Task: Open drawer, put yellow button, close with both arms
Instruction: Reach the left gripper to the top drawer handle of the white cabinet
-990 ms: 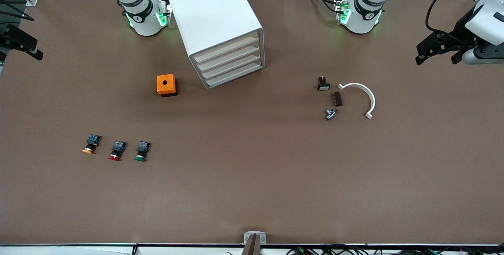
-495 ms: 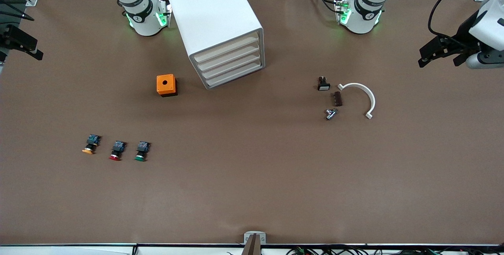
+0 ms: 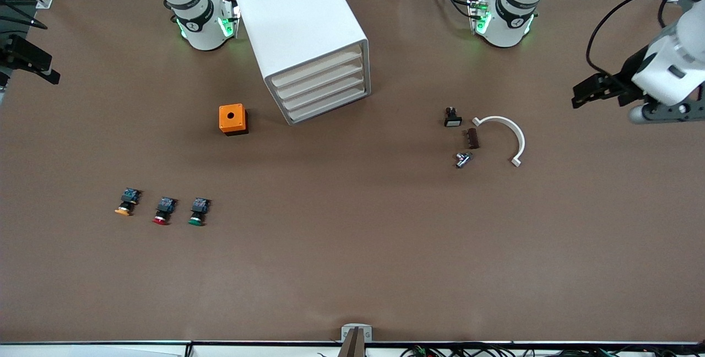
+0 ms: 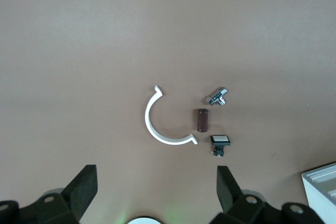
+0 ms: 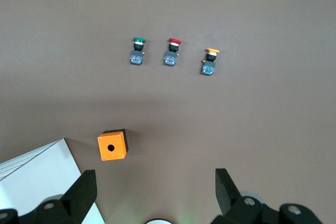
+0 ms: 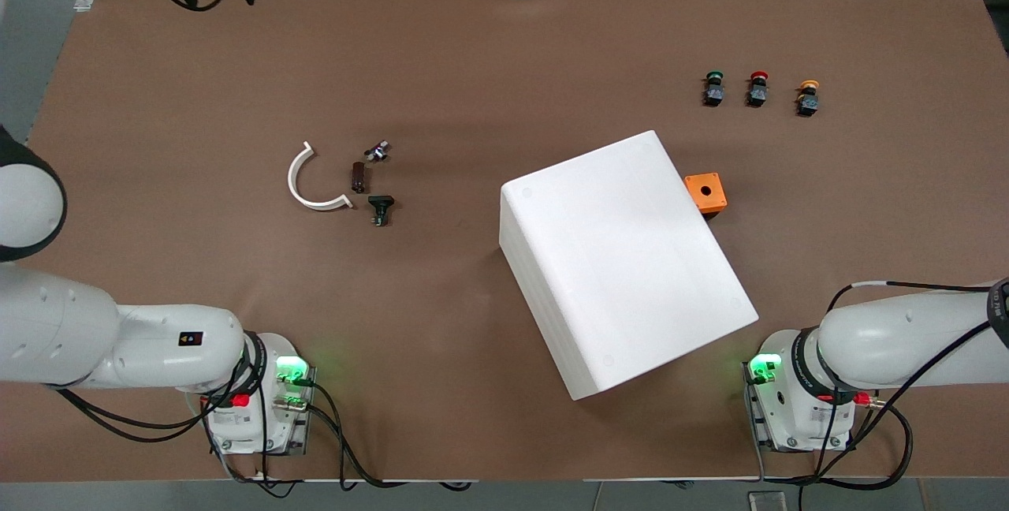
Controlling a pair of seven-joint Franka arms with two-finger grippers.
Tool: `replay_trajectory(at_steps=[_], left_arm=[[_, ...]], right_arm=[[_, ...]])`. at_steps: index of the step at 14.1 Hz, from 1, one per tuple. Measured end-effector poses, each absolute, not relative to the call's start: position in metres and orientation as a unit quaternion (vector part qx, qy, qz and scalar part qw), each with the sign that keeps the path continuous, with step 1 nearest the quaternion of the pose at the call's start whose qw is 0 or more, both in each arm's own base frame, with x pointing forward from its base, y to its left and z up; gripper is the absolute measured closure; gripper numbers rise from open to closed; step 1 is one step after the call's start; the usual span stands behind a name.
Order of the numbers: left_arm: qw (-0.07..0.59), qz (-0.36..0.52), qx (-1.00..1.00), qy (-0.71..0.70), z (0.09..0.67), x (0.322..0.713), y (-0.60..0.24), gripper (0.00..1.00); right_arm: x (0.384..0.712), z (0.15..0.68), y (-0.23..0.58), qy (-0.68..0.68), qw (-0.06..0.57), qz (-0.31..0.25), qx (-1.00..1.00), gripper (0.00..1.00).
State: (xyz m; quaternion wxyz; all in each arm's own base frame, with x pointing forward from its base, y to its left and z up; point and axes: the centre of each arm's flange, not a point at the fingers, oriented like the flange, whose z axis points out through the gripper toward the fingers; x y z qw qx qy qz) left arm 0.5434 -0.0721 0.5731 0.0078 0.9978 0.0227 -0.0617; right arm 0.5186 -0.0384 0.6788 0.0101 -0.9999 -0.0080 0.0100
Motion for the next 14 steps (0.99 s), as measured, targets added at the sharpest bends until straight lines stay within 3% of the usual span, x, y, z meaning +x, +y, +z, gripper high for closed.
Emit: replay_trajectory(at_steps=[6,14], left_arm=[[-0.019,-0.133,0.991,0.027,0.484,0.557,-0.208,0.0],[-0.084,-0.174,0.966,0.17,0.393,0.551,-0.326,0.0]], right_arm=[[0.519,0.679,-0.036,-0.011,0.01,0.01,-1.0,0.0],[0.519,0.679,-0.034,-0.013,0.01,0.009,-1.0,0.0]])
